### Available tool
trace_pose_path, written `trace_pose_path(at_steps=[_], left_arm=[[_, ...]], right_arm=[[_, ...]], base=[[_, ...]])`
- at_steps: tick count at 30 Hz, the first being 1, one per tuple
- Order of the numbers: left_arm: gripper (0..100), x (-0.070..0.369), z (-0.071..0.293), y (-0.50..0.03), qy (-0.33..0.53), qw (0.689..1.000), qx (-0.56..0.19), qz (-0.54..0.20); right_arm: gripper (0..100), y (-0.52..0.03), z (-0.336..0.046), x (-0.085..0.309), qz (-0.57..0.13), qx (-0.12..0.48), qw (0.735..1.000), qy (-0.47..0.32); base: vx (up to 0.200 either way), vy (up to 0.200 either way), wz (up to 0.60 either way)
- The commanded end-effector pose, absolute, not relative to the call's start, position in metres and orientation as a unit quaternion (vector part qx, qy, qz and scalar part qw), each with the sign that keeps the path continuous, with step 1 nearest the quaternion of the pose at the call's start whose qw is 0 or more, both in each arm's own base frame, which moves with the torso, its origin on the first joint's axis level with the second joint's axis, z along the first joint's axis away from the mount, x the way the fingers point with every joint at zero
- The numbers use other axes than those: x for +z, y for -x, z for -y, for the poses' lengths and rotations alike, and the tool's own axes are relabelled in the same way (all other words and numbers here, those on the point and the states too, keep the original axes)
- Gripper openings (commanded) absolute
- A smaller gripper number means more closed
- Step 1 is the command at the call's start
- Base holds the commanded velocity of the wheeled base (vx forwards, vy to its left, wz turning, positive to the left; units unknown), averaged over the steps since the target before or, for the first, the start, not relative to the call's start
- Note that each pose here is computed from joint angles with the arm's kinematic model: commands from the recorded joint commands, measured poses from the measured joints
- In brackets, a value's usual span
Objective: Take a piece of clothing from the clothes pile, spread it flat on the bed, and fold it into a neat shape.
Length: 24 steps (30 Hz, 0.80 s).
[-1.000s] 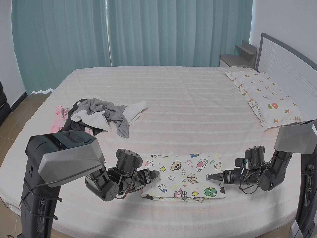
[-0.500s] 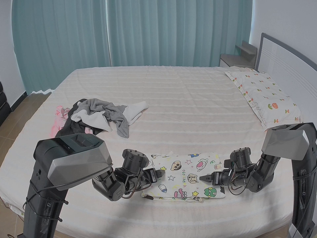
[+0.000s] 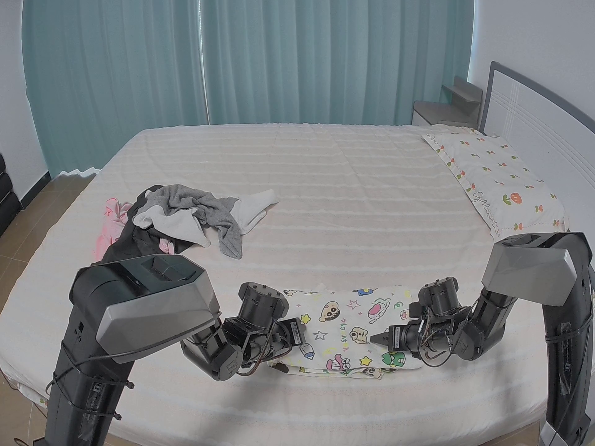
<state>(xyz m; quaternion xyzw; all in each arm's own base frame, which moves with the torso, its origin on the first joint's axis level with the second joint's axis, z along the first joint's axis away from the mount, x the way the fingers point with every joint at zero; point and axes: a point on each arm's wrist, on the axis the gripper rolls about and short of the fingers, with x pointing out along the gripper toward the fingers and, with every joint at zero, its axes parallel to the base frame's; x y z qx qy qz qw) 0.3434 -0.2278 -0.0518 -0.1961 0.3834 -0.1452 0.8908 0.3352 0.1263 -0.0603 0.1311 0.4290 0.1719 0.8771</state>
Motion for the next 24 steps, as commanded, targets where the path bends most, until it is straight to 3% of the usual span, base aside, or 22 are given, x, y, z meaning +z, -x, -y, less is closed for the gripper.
trace_pose_path(at_steps=[1,24], left_arm=[[0,-0.051,0.228,-0.343,0.196,0.891,-0.144,-0.383],[0,-0.038,0.221,-0.335,0.205,0.900,-0.106,-0.370]], right_arm=[[0,-0.336,-0.127,-0.058,-0.425,0.171,0.877,-0.143],[0,-0.337,-0.126,-0.054,-0.407,0.161,0.879,-0.189]], base=[[0.000,0.000,0.00],[0.000,0.000,0.00]])
